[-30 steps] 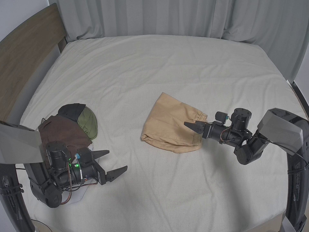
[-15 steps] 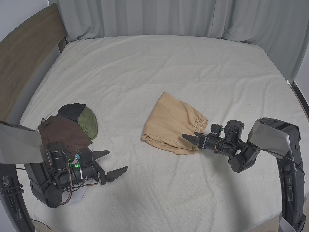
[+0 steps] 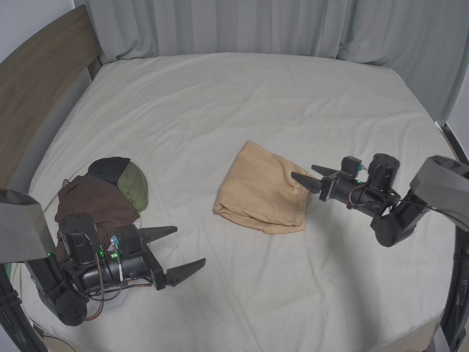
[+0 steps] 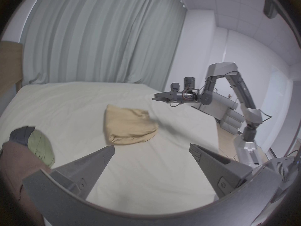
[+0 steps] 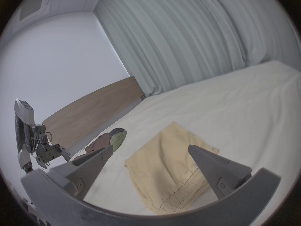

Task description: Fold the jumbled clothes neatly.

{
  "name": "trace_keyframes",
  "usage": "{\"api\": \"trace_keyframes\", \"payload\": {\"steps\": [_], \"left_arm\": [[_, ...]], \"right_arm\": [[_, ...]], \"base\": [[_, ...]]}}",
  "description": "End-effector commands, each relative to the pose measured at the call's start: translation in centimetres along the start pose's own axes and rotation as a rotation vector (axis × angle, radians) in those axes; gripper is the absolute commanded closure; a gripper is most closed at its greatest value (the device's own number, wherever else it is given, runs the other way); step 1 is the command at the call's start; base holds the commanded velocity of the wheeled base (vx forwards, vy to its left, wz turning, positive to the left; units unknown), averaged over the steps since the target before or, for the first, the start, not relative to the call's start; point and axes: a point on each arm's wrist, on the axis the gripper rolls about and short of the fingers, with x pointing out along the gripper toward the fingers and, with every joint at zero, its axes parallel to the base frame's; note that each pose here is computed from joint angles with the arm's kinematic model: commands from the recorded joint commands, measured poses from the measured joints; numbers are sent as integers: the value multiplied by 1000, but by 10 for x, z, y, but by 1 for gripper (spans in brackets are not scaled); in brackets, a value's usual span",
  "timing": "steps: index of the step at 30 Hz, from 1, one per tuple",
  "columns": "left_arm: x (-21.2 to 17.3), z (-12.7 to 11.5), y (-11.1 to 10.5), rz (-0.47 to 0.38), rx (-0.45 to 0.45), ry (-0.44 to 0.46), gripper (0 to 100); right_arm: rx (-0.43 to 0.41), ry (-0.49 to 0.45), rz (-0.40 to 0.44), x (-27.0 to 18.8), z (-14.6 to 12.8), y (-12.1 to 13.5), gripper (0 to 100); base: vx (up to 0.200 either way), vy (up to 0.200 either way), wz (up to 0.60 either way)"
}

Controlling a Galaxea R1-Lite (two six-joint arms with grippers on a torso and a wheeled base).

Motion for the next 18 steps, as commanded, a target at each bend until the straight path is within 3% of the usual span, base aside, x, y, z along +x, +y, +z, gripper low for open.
{"api": "trace_keyframes", "payload": {"steps": [1, 2, 4, 6, 12, 16, 18], "left_arm": [[-40, 48, -61, -195, 118, -176, 0], [-40, 48, -61, -195, 118, -176, 0], [-54, 57, -76, -225, 139, -224, 0], [-66, 61, -83, -201, 145, -250, 0], [-112, 79, -93, -57, 122, -416, 0], [-139, 90, -97, 57, 85, -535, 0], [-144, 90, -96, 85, 85, -550, 0]], "right_arm": [[-187, -116, -37, -88, 71, 59, 0], [-190, -116, -37, -90, 71, 60, 0], [-272, -136, -66, -134, 74, 85, 0], [-330, -157, -93, -160, 74, 99, 0], [-457, -295, -162, -246, 78, 143, 0], [-486, -376, -179, -283, 72, 167, 0], [-492, -396, -178, -292, 70, 173, 0]], "base": [[0, 0, 0], [0, 0, 0], [0, 0, 0], [0, 0, 0], [0, 0, 0], [0, 0, 0], [0, 0, 0]]}}
